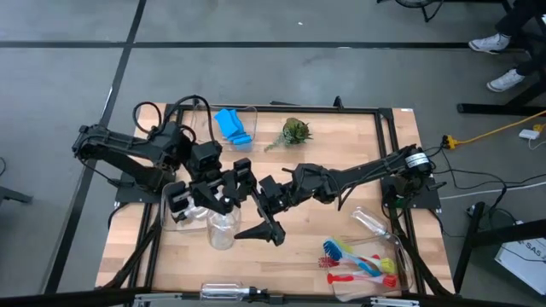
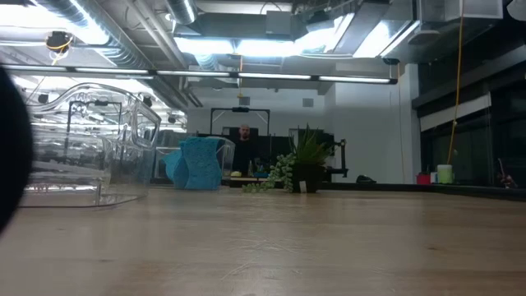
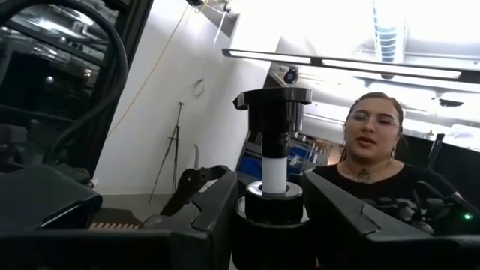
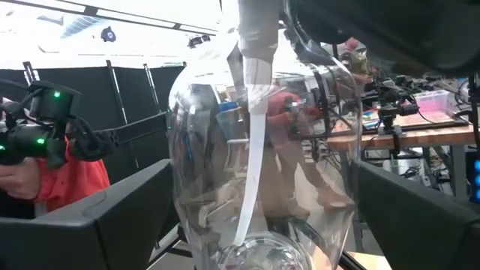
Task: Pick & Place Kitchen Sink Supplies
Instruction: Put the transparent soap dispenser into the middle transparent bin
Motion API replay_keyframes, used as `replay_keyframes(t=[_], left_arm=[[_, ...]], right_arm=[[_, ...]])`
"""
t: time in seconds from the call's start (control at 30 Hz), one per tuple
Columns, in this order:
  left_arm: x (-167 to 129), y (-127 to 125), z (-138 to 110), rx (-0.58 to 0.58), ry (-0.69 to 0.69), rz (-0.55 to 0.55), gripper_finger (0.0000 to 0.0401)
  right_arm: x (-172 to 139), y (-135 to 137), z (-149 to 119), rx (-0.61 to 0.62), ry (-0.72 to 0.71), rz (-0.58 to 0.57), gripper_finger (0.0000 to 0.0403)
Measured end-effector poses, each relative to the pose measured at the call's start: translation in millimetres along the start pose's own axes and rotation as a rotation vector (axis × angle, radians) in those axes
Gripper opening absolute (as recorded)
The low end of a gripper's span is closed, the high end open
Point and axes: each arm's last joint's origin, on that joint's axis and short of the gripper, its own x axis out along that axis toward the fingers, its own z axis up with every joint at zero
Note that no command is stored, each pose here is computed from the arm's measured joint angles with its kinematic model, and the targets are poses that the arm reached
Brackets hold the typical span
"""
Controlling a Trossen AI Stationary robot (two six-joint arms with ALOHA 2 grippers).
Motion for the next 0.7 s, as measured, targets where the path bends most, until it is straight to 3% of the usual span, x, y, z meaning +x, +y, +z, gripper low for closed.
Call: replay_keyframes(t=[0.43,0.7], left_arm=[[-0.1,0.1,0.0,0.004,0.001,-0.001,0.0129],[-1.1,-1.2,0.7,0.003,0.003,0.001,0.0129]], right_arm=[[0.0,0.2,0.0,0.002,0.001,0.002,0.0353],[-0.3,-0.4,-1.1,0.007,0.018,-0.002,0.0351]])
